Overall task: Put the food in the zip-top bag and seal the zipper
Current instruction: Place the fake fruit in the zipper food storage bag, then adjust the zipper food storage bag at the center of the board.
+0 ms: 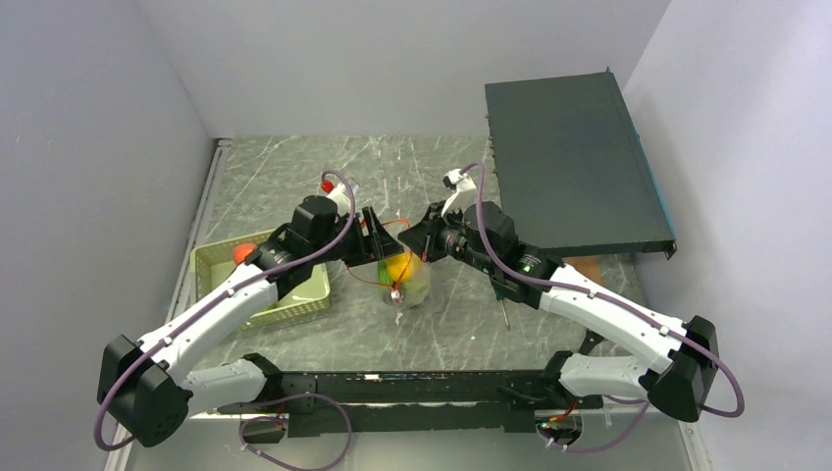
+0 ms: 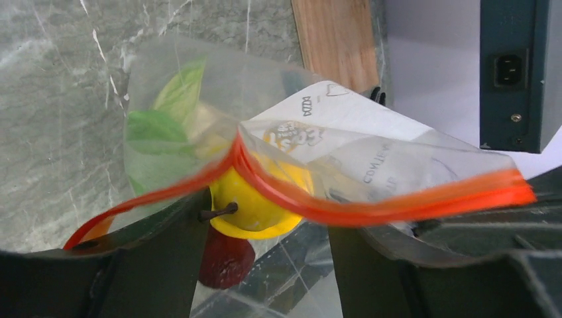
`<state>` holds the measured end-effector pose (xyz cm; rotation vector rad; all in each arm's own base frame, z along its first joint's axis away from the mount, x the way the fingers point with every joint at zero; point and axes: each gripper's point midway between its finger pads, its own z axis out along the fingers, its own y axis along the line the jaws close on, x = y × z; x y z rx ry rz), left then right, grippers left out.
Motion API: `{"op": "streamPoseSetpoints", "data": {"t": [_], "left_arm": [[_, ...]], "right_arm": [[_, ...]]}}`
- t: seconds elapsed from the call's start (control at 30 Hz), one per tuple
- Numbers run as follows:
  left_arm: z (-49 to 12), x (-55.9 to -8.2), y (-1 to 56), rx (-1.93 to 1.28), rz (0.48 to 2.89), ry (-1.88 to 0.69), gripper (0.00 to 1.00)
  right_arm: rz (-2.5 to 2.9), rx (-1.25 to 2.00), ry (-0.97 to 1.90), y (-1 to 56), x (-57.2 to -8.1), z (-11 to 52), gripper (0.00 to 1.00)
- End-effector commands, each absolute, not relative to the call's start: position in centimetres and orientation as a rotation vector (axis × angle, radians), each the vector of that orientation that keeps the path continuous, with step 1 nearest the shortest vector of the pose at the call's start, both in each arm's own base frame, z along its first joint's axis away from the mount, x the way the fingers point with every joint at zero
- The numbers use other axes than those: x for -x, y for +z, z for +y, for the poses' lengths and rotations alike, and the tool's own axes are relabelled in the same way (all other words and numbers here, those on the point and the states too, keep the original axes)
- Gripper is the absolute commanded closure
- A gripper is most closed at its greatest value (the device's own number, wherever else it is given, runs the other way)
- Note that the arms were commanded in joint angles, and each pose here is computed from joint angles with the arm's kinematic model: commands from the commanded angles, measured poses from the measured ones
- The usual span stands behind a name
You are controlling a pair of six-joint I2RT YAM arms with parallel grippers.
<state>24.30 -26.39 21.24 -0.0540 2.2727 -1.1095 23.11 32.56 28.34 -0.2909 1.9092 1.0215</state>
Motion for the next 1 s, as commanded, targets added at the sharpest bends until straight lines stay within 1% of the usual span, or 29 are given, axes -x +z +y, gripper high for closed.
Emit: {"op": "streamPoseSetpoints", "data": {"t": [0.0, 0.23, 0.37, 0.47, 0.67, 0.8, 0.87, 0.97], "left_arm": [[-26.2, -23.8, 25.1, -0.057, 2.151, -1.134, 0.30], [-24.7, -21.4, 27.0, -0.159, 2.100, -1.124, 0.27], [-22.5, -20.2, 28.8, -0.221, 2.038, -1.035, 0.22], [-20.5, -19.3, 30.8, -0.269, 2.002, -0.937, 0.21], [-14.6, -19.1, 31.9, -0.175, 1.977, -0.640, 0.15], [-10.3, -19.6, 30.5, -0.061, 1.986, -0.402, 0.08], [-8.6, -20.0, 29.5, -0.016, 1.989, -0.300, 0.02], [-6.6, -20.6, 27.6, 0.032, 2.026, -0.160, 0.00]], "right_arm": [[1.785, 0.274, 1.076, 31.9, -23.2, 32.5, 1.00], [1.800, 0.281, 1.057, 31.7, -23.3, 32.5, 1.00], [1.803, 0.268, 1.043, 31.5, -23.5, 32.3, 1.00], [1.807, 0.286, 1.048, 31.5, -23.4, 32.6, 1.00], [1.807, 0.282, 1.043, 31.4, -23.6, 32.7, 1.00], [1.816, 0.280, 1.040, 31.1, -23.6, 32.7, 1.00], [1.817, 0.277, 1.040, 31.1, -23.6, 32.7, 1.00], [1.820, 0.270, 1.034, 30.9, -23.6, 32.4, 1.00]]}}
